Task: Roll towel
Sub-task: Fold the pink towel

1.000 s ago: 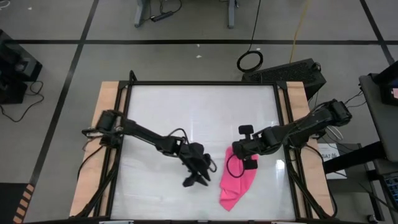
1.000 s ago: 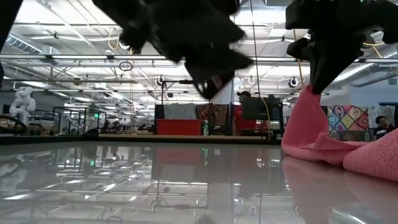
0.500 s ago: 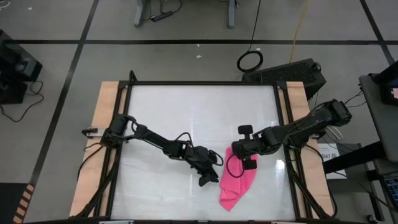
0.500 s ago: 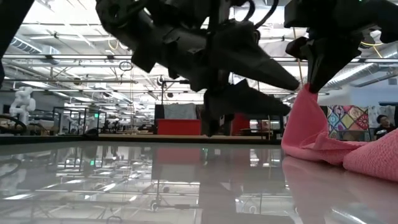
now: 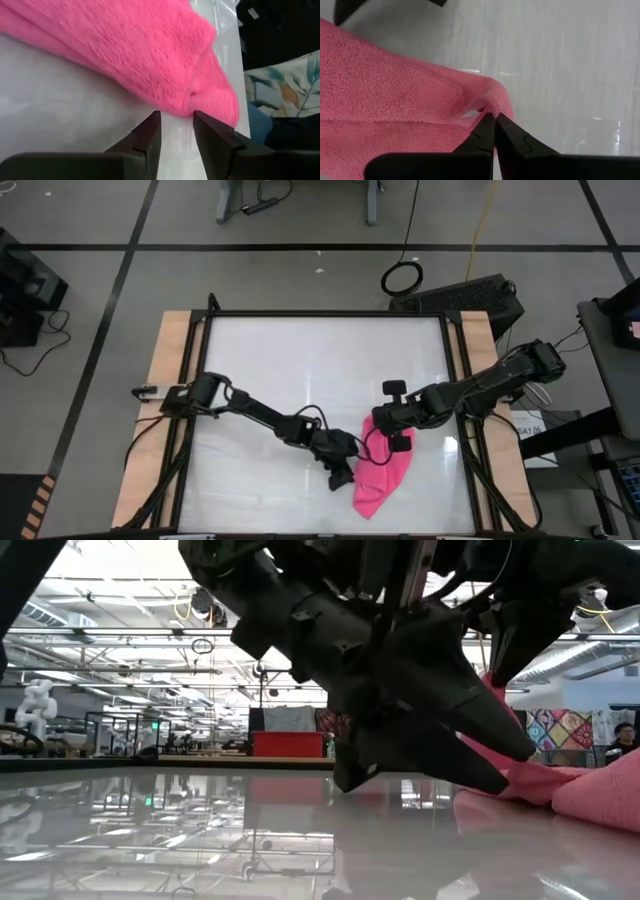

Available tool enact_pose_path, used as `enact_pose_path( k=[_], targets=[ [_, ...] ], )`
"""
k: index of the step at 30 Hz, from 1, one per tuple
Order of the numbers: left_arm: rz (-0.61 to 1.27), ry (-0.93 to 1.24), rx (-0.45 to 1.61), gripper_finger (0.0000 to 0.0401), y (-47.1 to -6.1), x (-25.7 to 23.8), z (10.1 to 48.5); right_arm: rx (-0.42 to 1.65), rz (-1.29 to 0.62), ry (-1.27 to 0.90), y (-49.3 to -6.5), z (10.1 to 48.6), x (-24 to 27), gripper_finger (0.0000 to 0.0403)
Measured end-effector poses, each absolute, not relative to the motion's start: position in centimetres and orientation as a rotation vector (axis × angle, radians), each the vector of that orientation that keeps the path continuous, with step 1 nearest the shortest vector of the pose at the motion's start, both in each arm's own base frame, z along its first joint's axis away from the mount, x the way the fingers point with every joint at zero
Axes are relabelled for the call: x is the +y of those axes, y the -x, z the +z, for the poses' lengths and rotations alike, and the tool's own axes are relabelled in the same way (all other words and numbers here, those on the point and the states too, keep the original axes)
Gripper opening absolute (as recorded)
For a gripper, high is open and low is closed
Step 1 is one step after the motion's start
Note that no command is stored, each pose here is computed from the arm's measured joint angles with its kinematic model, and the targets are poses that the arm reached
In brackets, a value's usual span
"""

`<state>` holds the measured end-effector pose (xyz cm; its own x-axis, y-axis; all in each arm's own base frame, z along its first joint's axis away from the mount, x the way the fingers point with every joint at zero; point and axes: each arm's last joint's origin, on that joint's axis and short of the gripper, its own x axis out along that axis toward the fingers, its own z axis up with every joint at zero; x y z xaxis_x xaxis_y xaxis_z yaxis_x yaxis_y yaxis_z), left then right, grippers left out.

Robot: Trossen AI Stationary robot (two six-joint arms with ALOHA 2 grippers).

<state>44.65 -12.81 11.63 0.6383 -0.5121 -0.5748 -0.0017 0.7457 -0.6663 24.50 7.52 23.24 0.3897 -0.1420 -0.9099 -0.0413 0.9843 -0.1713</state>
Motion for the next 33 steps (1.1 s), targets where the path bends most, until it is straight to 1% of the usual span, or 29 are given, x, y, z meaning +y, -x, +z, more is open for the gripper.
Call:
enact_pose_path(
  k=[12, 21, 25, 33],
  targets=[
    [-0.339, 0.787, 0.783, 0.0118, -45.21, -12.54, 12.35, 1.166, -0.065, 0.173, -24.54, 23.25, 7.52, 0.0],
    [-0.252, 0.772, 0.897, 0.0118, -44.5, -12.33, 11.39, 1.165, -0.064, 0.174, -24.56, 23.26, 7.53, 0.0],
    [-0.271, 0.794, 0.854, 0.0118, -44.77, -12.49, 11.73, 1.165, -0.062, 0.177, -24.56, 23.26, 7.53, 0.0],
    [-0.273, 0.829, 0.832, 0.0118, -44.92, -12.53, 11.91, 1.163, -0.062, 0.177, -24.57, 23.26, 7.53, 0.0]
  ],
)
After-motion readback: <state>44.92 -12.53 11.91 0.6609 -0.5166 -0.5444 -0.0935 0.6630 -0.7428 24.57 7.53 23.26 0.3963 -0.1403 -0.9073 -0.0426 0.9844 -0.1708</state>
